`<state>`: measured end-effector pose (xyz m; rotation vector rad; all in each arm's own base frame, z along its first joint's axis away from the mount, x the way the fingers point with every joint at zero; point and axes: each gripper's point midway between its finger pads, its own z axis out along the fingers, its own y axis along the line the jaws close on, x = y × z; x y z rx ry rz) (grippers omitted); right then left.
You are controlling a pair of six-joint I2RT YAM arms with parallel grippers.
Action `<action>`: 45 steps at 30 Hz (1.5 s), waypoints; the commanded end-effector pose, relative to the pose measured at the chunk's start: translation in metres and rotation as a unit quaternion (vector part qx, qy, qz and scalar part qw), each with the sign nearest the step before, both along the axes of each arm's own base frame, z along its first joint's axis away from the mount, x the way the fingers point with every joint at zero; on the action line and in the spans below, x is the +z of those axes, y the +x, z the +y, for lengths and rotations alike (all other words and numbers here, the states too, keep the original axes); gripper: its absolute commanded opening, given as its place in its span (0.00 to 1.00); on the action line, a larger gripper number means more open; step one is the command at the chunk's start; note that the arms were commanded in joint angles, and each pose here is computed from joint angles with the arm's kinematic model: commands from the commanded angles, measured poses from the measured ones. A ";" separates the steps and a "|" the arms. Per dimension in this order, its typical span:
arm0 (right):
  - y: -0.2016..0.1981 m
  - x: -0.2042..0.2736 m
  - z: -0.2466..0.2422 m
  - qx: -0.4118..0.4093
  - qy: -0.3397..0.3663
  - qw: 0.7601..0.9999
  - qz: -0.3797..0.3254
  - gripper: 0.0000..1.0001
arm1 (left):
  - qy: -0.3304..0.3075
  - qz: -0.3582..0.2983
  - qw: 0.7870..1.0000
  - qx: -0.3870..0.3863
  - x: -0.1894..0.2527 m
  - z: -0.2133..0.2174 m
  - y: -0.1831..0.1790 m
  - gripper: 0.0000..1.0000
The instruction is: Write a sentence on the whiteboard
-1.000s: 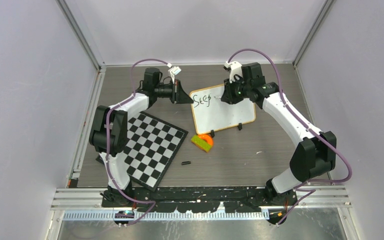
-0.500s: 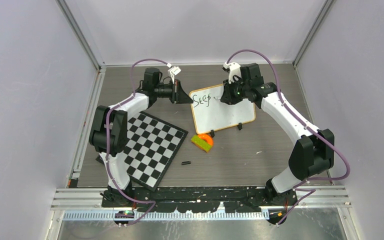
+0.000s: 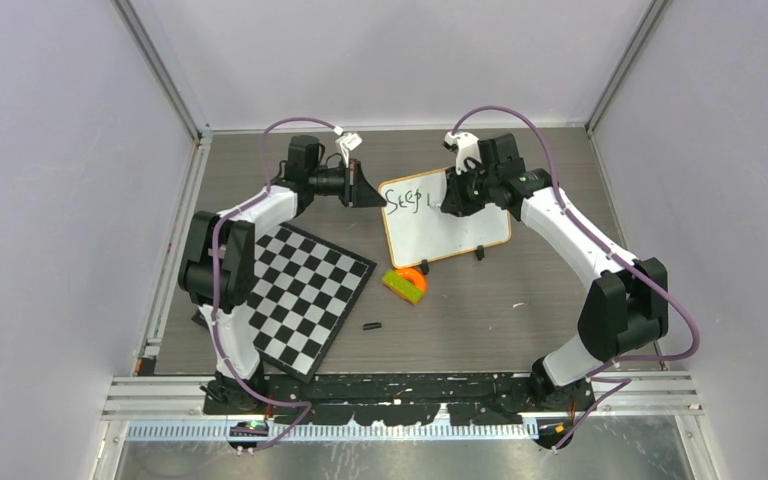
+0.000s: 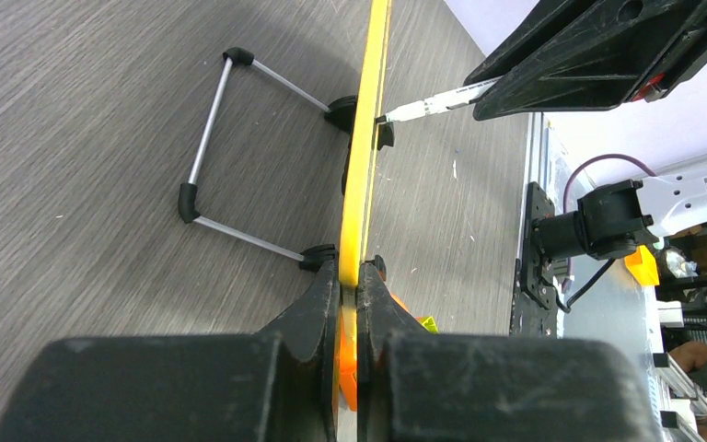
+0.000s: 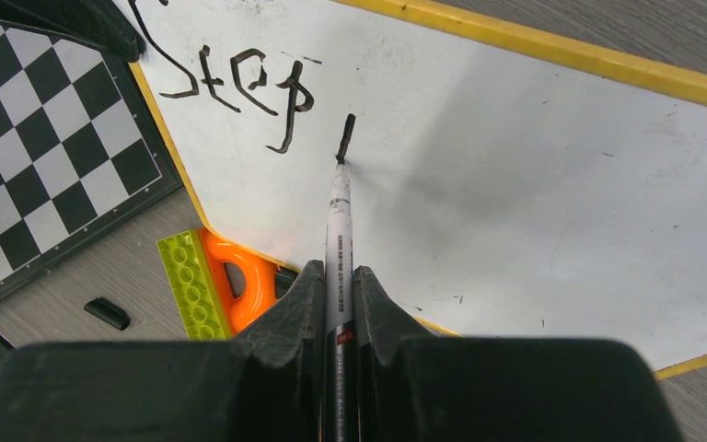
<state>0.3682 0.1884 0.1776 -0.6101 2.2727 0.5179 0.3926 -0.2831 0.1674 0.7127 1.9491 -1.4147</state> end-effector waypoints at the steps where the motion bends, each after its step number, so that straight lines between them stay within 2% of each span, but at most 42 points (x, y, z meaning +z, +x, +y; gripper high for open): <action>1: 0.008 0.048 0.004 -0.003 0.022 0.998 -0.059 0.00 | -0.009 -0.032 0.999 -0.013 0.018 -0.005 0.001 0.00; 8: 0.019 0.066 0.005 -0.007 0.026 0.996 -0.084 0.00 | -0.009 -0.032 0.999 -0.015 0.018 -0.006 -0.001 0.00; 20: 0.031 0.044 0.003 -0.019 0.006 0.997 -0.071 0.00 | -0.006 -0.038 0.999 -0.013 0.019 -0.006 -0.001 0.00; 27: 0.026 0.042 0.000 -0.020 0.001 0.998 -0.066 0.00 | -0.004 -0.039 0.999 -0.013 0.017 -0.006 -0.001 0.00; 32: 0.016 0.059 -0.002 -0.014 0.013 0.997 -0.080 0.00 | -0.004 -0.040 0.999 -0.013 0.018 -0.006 -0.001 0.00; 45: 0.020 0.043 -0.005 -0.019 0.001 0.998 -0.066 0.00 | -0.004 -0.041 0.999 -0.013 0.018 -0.006 -0.002 0.00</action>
